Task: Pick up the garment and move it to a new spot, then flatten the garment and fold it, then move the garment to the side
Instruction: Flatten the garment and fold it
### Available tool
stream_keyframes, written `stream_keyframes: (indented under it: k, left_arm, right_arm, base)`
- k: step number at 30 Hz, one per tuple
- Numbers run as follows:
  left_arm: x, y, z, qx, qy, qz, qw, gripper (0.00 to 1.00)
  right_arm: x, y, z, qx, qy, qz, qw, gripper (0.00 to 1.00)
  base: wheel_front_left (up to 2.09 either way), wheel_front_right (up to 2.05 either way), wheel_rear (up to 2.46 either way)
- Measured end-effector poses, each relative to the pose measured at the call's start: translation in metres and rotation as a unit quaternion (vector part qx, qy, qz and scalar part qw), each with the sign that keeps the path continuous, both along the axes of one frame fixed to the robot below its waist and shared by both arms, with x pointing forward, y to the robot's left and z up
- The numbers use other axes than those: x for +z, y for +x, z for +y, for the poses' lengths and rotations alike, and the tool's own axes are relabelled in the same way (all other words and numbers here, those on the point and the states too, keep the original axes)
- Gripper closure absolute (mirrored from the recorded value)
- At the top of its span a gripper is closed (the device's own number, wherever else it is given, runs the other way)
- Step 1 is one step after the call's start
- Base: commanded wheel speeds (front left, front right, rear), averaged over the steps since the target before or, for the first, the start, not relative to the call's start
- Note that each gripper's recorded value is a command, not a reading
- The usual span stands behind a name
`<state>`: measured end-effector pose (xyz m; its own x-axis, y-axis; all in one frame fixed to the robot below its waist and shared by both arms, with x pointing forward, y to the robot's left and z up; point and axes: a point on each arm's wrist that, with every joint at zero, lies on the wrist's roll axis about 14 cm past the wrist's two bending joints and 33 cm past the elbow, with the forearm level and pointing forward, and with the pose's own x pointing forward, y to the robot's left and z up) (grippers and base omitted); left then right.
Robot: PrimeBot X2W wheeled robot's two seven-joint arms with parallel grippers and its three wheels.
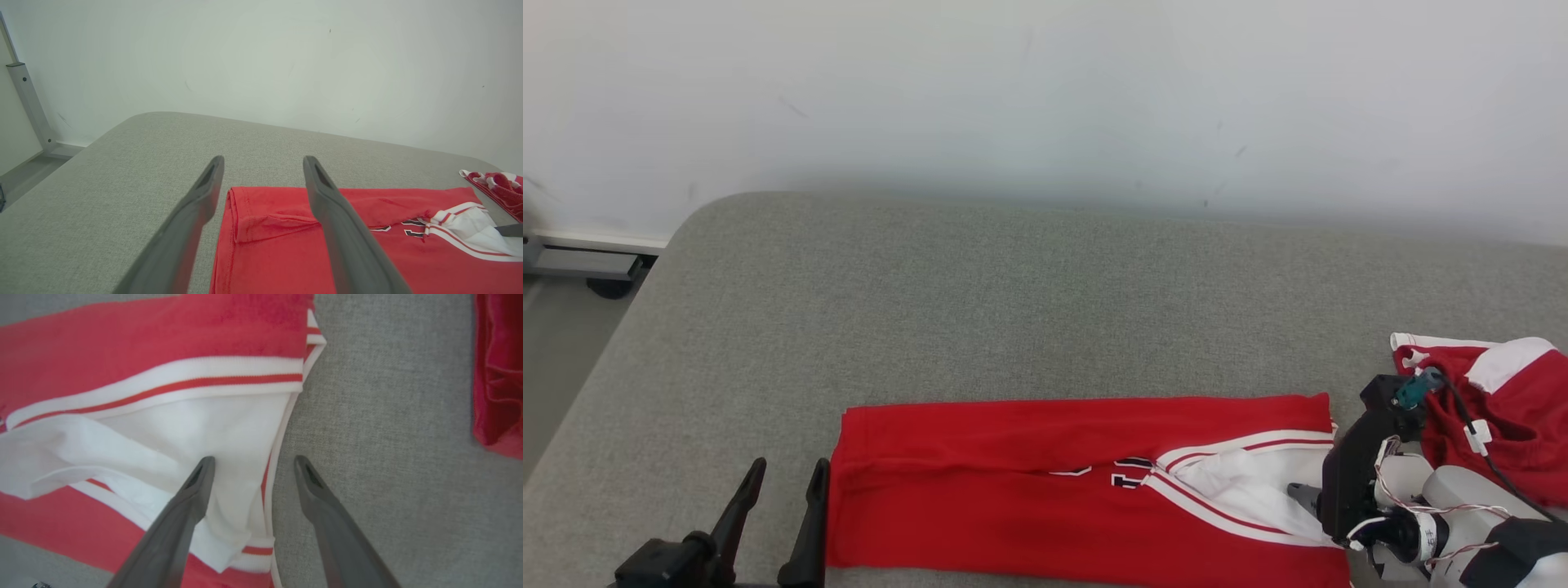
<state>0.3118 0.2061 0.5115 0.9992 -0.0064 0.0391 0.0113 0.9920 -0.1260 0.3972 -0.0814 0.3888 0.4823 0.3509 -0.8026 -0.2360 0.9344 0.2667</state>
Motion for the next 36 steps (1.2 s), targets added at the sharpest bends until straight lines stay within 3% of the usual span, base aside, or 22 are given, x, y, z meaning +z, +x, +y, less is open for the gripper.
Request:
stream_keyframes:
  k: [9, 10, 11, 21, 29, 33, 36]
  left_arm:
    - [-0.003, 0.001, 0.004, 0.016, -0.003, 0.009, 1.0, 0.0]
    - [-0.003, 0.001, 0.005, 0.017, 0.001, 0.009, 1.0, 0.0]
    - [-0.003, 0.001, 0.006, 0.018, 0.004, 0.009, 1.0, 0.0]
    - [-0.002, 0.004, 0.012, 0.029, 0.004, 0.01, 1.0, 0.0]
    - [-0.007, 0.005, 0.006, 0.022, 0.0, 0.018, 1.0, 0.0]
    - [-0.009, 0.007, -0.002, 0.012, -0.003, 0.022, 1.0, 0.0]
    - [-0.008, 0.01, -0.007, 0.004, -0.004, 0.021, 1.0, 0.0]
  right_arm:
    - [-0.011, 0.005, 0.0, 0.01, -0.034, 0.043, 0.998, 0.02]
    - [-0.012, 0.004, 0.001, 0.011, -0.035, 0.045, 0.998, 0.71]
    - [-0.013, 0.004, 0.001, 0.011, -0.036, 0.048, 0.998, 1.0]
    - [-0.006, 0.011, 0.0, 0.009, -0.032, 0.043, 0.999, 1.0]
    - [0.007, 0.026, -0.054, -0.026, -0.062, 0.011, 0.998, 1.0]
    - [0.013, 0.026, -0.052, -0.023, -0.043, -0.001, 0.999, 1.0]
    - [0.023, 0.026, -0.037, -0.019, 0.005, -0.007, 1.0, 1.0]
  base:
    - [0.0, 0.0, 0.0]
    - [0.0, 0.0, 0.0]
    - [0.0, 0.0, 0.0]
    - [0.0, 0.0, 0.0]
    - [0.0, 0.0, 0.0]
    - [0.0, 0.0, 0.0]
    - [0.0, 0.0, 0.0]
